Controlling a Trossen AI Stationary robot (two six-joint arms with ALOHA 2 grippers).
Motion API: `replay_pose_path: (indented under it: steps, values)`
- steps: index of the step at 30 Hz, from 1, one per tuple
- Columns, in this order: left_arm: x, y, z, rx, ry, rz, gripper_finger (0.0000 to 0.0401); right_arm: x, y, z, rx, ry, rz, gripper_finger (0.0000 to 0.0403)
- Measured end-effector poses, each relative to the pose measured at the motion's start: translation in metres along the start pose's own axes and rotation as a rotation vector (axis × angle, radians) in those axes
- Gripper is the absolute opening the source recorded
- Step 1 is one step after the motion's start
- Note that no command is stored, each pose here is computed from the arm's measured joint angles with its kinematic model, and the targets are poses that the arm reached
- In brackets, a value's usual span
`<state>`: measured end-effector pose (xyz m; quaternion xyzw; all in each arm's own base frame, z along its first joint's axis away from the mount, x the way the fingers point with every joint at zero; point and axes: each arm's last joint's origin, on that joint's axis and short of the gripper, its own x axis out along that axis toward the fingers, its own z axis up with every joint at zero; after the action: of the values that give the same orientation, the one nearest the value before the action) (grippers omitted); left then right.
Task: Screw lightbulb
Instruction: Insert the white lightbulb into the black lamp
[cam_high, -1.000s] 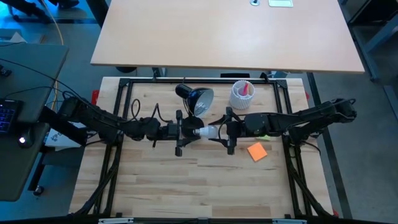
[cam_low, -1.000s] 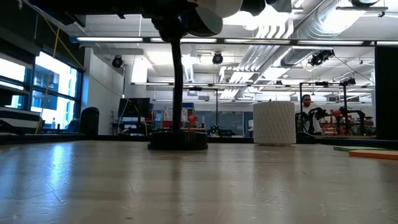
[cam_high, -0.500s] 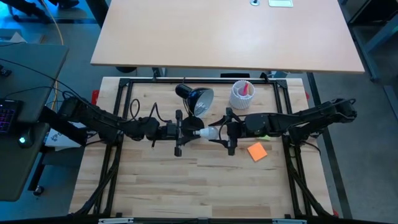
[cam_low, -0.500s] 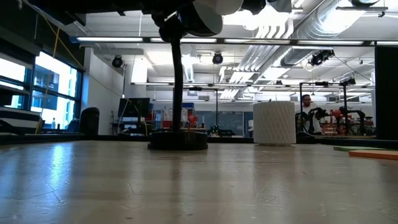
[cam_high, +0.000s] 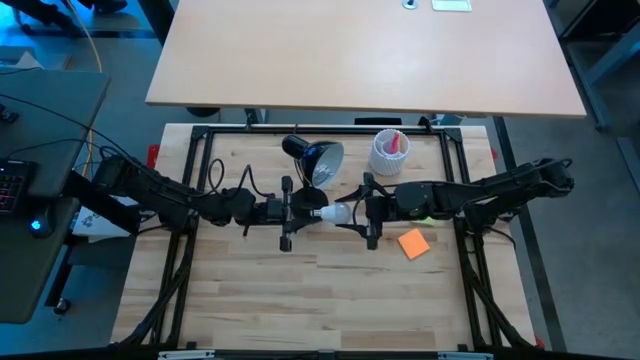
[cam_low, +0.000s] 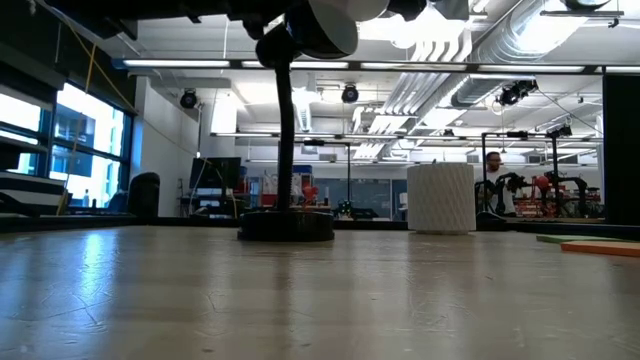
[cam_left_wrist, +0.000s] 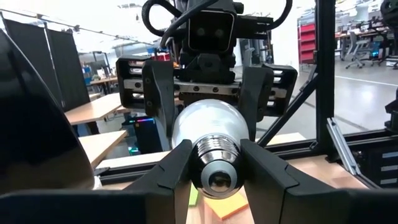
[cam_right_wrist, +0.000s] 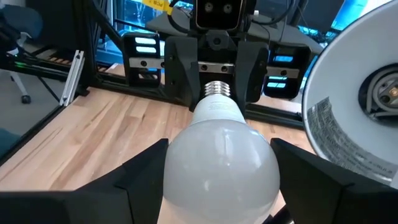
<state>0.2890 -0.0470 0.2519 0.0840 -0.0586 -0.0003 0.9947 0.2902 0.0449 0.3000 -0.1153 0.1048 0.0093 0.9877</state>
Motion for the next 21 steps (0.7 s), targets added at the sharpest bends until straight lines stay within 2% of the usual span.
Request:
replay_pose_path:
  steps: [4,9,12,17,21]
  values:
    - [0.000,0.000,0.001,0.025,-0.011,0.003,0.0110,0.000,-0.001,0.003,0.038,-0.016,-0.020,0.0266]
    - [0.001,0.004,0.003,0.099,-0.030,0.021,0.0110,-0.001,-0.005,0.015,0.076,-0.065,-0.073,0.0305]
    - [0.001,0.003,0.001,0.128,-0.023,0.005,0.0110,-0.002,-0.008,0.024,0.041,-0.088,-0.083,0.0321]
    - [-0.001,0.001,0.007,0.139,-0.059,0.011,0.0109,-0.012,-0.002,0.043,-0.017,-0.060,-0.066,0.0326]
    - [-0.010,-0.002,0.022,0.194,-0.138,-0.029,0.0109,-0.023,0.006,0.050,-0.060,-0.054,-0.035,0.0326]
